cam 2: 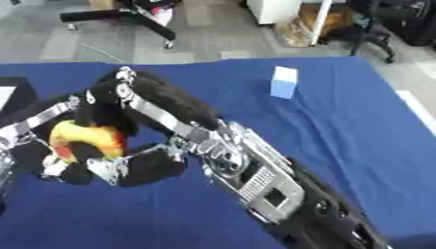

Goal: Pick up the objects with one hand, pass them to the other hand, and then place them into the box on the other side of the table.

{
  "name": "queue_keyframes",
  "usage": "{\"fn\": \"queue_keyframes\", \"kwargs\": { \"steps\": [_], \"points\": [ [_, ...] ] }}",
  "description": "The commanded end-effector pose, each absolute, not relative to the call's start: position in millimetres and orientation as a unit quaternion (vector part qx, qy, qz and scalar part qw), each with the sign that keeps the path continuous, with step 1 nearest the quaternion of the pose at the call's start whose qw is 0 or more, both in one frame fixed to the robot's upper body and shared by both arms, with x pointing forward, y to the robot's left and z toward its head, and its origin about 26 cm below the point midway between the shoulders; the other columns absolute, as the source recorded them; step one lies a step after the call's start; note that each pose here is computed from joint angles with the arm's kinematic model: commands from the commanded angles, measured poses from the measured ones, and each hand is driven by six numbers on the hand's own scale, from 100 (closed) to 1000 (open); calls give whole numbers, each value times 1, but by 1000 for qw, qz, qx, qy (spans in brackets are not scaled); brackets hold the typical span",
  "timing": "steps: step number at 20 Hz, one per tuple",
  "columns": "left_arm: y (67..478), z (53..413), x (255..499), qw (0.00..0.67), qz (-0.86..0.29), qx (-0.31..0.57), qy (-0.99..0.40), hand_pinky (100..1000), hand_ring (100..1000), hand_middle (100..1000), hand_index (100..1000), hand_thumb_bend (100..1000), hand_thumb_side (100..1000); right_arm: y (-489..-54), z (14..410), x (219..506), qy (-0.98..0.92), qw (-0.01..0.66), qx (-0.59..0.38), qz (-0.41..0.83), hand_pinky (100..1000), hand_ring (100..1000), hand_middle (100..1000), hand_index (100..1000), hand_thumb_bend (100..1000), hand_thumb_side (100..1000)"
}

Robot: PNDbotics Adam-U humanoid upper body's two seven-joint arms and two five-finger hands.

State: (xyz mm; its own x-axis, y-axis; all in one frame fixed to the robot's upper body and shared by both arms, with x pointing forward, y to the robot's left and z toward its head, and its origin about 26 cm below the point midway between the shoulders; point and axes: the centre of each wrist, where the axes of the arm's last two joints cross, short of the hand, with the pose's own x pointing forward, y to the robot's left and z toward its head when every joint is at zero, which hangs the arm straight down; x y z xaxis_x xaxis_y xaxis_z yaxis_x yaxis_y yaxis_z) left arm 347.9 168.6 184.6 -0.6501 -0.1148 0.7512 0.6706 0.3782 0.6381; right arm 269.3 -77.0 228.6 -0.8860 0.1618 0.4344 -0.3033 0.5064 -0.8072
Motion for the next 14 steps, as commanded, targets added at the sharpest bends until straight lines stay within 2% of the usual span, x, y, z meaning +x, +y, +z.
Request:
{"fn": "queue_keyframes", "kwargs": {
  "steps": [1,7,8,14],
  "points": [
    [162,199,344,346,-539,-194,-743,756,743,610,778,747,491,-78,233,267,-836,223,37,500,306,381,296,284,100,100],
    [161,197,344,353,-538,-203,-738,741,688,556,732,661,477,-78,233,267,-835,222,35,503,311,383,298,286,100,100],
    [161,197,344,355,-536,-204,-738,734,673,541,718,618,485,-78,232,267,-835,221,35,503,311,384,299,287,100,100],
    [161,196,345,364,-520,-217,-742,717,629,505,680,566,471,-79,231,267,-835,217,34,504,314,386,302,291,102,100]
  ]
}}
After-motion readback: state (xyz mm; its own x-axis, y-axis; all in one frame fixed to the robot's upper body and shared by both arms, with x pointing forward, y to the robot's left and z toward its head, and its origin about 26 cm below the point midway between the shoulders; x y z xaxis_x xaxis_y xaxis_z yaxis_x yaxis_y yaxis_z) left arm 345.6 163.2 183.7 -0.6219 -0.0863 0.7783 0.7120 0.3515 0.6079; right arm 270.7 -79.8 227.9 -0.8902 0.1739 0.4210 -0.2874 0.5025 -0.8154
